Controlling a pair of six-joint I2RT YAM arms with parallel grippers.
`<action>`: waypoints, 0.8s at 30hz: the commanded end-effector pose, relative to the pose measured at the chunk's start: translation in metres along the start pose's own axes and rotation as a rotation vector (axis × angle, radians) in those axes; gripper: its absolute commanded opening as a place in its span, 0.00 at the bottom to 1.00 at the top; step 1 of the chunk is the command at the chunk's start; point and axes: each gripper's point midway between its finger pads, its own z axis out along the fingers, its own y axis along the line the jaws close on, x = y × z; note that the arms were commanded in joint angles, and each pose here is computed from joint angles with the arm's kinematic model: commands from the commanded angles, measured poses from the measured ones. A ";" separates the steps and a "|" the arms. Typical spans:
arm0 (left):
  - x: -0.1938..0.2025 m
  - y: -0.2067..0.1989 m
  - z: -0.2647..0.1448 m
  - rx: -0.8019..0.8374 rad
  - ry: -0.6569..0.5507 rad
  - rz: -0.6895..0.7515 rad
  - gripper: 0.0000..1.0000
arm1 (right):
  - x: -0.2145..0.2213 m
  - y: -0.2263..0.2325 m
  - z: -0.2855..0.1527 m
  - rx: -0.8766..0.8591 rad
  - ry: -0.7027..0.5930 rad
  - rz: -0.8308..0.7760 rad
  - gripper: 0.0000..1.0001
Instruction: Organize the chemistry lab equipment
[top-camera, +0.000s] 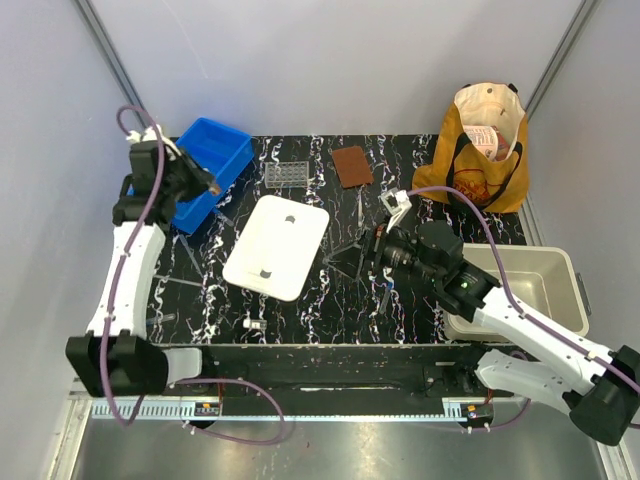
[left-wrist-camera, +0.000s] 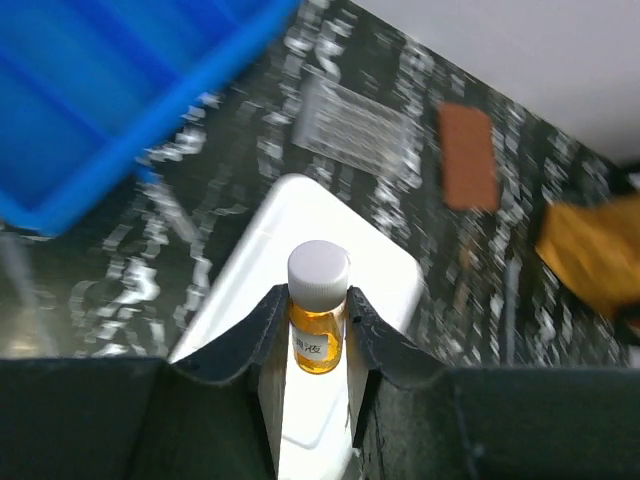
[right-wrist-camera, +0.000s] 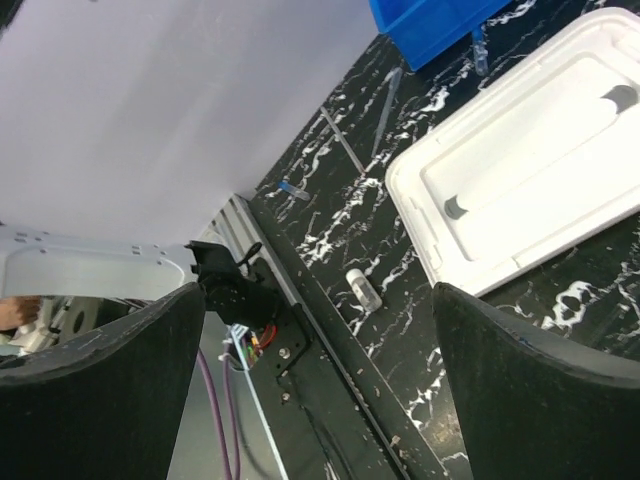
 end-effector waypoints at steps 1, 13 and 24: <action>-0.044 0.084 0.016 -0.281 -0.073 -0.060 0.00 | -0.001 -0.010 -0.007 0.074 0.013 -0.084 1.00; -0.061 0.222 0.088 -0.590 -0.036 -0.237 0.00 | -0.003 -0.025 -0.018 0.164 0.015 -0.154 1.00; -0.054 0.252 0.138 -0.570 0.022 -0.264 0.04 | -0.007 -0.036 -0.011 0.207 0.019 -0.195 1.00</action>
